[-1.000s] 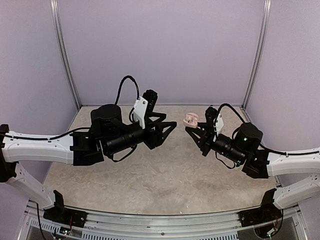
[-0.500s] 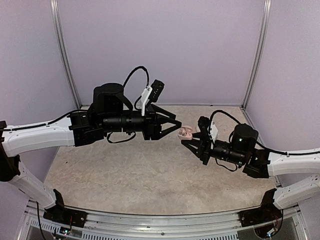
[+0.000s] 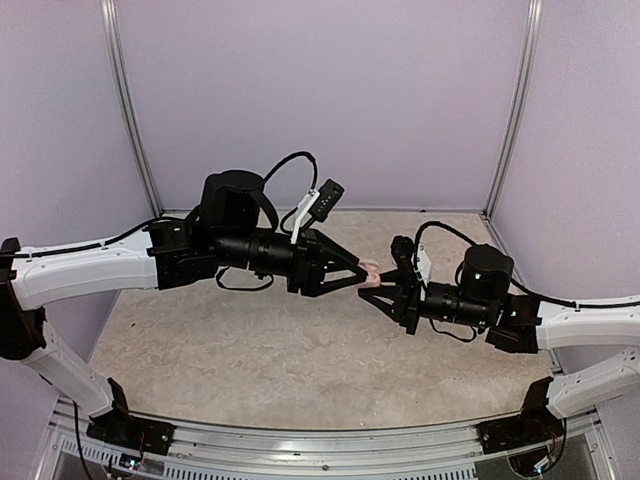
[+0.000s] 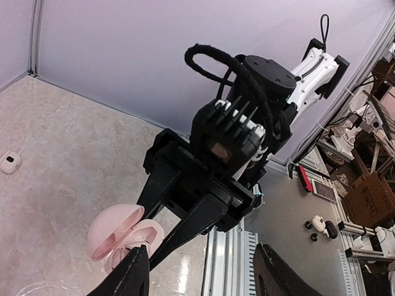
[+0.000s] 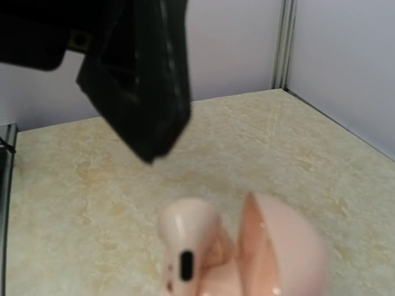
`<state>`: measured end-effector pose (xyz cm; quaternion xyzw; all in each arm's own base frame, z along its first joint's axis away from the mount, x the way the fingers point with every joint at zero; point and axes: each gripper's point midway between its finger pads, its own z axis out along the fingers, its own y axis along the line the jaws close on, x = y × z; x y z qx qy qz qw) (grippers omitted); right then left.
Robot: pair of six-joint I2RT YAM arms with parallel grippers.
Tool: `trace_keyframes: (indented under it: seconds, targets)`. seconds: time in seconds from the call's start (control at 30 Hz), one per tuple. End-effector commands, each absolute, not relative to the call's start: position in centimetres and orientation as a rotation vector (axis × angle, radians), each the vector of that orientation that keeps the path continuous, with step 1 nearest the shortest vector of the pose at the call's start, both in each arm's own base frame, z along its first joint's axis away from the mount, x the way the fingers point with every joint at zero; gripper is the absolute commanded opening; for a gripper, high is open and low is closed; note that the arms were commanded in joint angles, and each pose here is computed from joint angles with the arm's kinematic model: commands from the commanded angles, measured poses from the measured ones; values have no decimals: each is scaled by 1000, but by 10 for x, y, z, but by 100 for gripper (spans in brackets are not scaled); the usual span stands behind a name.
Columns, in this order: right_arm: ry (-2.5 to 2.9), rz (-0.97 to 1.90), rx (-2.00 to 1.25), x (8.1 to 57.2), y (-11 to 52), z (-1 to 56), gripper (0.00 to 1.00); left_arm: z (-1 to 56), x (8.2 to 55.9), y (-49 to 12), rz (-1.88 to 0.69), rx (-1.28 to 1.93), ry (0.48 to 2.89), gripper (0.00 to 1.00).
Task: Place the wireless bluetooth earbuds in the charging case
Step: Adjust the right earbud in the right side groove of the charging case.
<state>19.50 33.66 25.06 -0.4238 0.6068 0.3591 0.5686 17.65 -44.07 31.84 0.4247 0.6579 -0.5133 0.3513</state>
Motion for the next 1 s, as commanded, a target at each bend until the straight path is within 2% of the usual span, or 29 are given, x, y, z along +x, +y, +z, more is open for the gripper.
trace_keyframes:
  seconds: [0.0, 0.8, 0.97]
  targets:
    - [1407, 891, -1002, 190, 341, 264, 0, 310, 176, -444, -1375, 1093, 1742, 58]
    - [1406, 914, -1029, 186, 344, 261, 0, 291, 184, -448, -1328, 1098, 1796, 57]
    - [1391, 941, -1053, 181, 346, 261, 0, 289, 182, -449, -1335, 1123, 1789, 54]
